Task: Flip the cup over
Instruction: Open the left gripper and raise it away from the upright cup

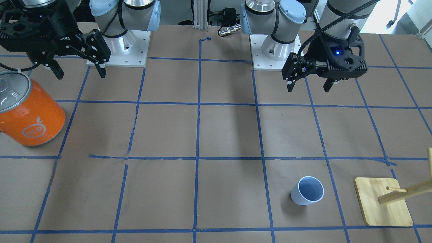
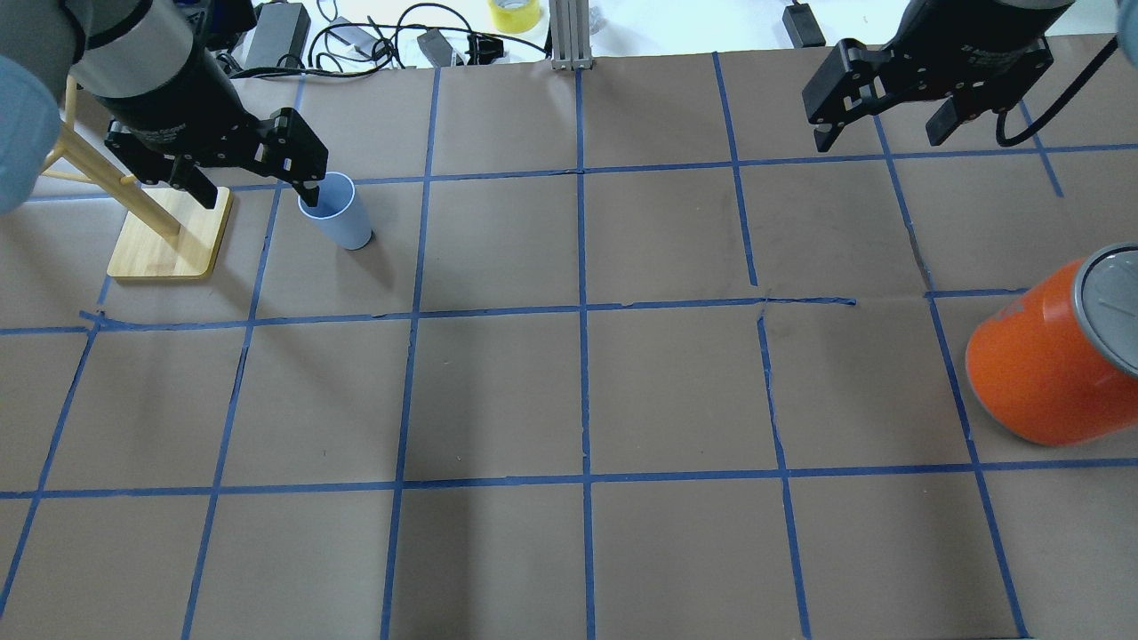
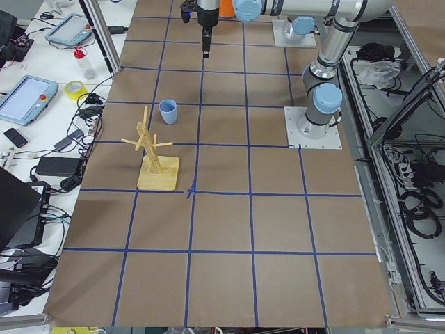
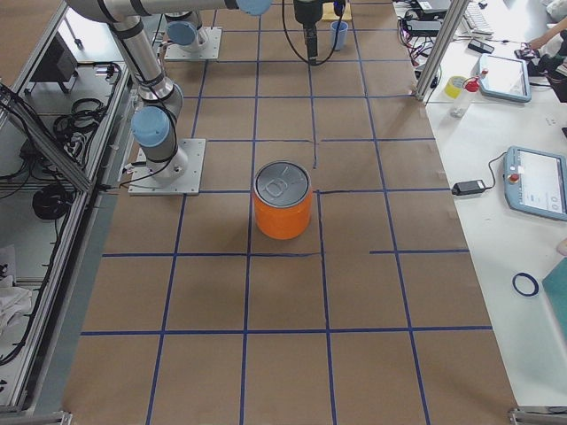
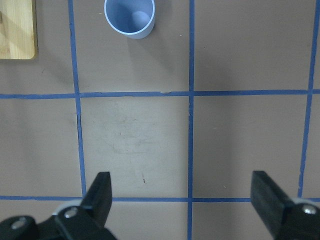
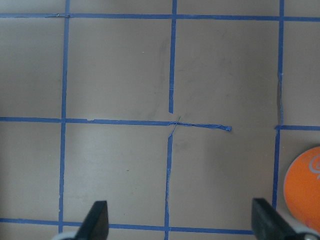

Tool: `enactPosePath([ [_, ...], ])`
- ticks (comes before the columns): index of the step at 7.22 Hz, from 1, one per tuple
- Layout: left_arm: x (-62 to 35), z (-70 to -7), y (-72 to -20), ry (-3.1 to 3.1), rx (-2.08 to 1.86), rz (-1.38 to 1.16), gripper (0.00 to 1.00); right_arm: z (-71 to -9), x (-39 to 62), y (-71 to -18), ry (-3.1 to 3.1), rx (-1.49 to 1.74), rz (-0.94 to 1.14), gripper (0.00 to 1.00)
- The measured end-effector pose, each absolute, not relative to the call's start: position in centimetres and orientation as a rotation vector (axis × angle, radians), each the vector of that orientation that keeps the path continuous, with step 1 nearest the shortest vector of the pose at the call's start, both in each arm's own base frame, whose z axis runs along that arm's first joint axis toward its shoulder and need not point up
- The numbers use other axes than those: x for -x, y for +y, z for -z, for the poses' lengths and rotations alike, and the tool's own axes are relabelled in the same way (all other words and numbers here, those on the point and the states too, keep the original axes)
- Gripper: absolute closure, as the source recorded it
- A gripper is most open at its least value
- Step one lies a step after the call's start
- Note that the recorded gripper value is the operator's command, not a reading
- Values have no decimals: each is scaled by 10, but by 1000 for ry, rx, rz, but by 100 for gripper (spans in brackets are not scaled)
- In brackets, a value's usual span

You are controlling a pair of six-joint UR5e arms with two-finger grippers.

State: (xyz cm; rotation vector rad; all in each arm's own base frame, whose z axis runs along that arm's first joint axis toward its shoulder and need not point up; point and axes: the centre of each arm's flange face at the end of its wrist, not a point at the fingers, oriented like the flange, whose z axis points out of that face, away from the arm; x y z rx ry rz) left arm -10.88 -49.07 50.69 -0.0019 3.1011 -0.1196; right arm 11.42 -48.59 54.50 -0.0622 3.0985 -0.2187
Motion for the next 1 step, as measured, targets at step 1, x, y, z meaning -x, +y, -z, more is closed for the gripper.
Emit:
enactPosePath([
  [1,109,-507,-487,3103,1,121,0,-545,-114,-486,3098,63,219,0],
])
